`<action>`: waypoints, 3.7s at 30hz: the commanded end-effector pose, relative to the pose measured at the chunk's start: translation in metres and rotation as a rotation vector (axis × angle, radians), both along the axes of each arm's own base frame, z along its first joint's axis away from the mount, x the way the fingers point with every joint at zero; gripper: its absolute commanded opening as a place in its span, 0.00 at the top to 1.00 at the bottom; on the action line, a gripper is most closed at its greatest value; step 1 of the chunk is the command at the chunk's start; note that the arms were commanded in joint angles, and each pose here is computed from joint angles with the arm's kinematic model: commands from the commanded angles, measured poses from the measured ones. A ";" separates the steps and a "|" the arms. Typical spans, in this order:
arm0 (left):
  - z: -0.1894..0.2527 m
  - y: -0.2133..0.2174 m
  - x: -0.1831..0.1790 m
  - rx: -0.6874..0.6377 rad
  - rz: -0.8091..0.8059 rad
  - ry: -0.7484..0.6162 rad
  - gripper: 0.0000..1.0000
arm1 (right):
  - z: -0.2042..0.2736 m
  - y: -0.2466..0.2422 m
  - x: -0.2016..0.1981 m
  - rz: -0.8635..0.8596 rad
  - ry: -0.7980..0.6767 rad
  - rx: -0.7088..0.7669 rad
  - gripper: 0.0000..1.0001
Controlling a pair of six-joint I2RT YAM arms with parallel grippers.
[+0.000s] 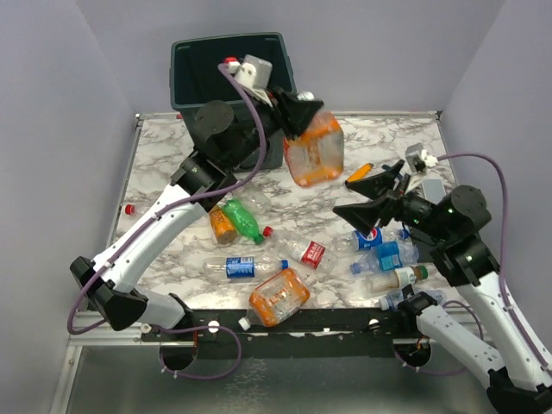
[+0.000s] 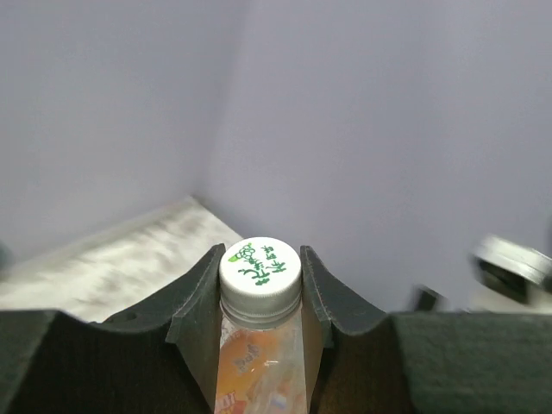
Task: Put the plastic bottles in the bin
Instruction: Pick up the plastic bottle at the center of the board, then place the plastic bottle in the trash bin, then pick up the plastic bottle at the center of the board.
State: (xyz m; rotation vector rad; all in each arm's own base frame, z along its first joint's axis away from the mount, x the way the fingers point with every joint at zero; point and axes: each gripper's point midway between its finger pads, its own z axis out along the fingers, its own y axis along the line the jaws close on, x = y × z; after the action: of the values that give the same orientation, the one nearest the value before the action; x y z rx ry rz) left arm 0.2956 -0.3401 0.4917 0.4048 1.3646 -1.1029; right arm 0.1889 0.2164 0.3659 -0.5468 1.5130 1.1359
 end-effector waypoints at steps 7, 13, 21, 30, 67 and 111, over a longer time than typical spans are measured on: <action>0.119 0.176 0.117 -0.164 0.948 -0.318 1.00 | 0.030 -0.033 -0.027 -0.138 -0.058 0.096 0.00; 0.122 0.259 0.151 -0.207 1.288 -0.428 1.00 | 0.006 -0.055 -0.024 -0.277 -0.009 0.239 0.03; 0.075 0.275 0.199 -0.111 1.375 -0.415 1.00 | -0.024 -0.054 -0.019 -0.295 0.097 0.195 0.04; -0.019 0.309 0.226 0.164 1.655 -0.166 1.00 | -0.039 -0.052 -0.011 -0.308 0.126 0.171 0.04; -0.049 0.017 0.025 0.277 0.435 -0.113 0.01 | -0.128 -0.109 0.086 -0.899 0.530 -0.219 0.00; -0.282 0.056 -0.055 0.541 0.201 0.112 0.01 | -0.260 -0.156 0.050 -1.387 1.017 0.149 0.03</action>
State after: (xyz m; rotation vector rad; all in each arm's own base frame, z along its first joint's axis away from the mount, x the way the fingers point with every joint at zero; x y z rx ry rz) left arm 0.2395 -0.2858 0.2023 0.6209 1.7881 -0.5776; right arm 0.2275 0.0706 0.0849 1.2523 2.0631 0.3401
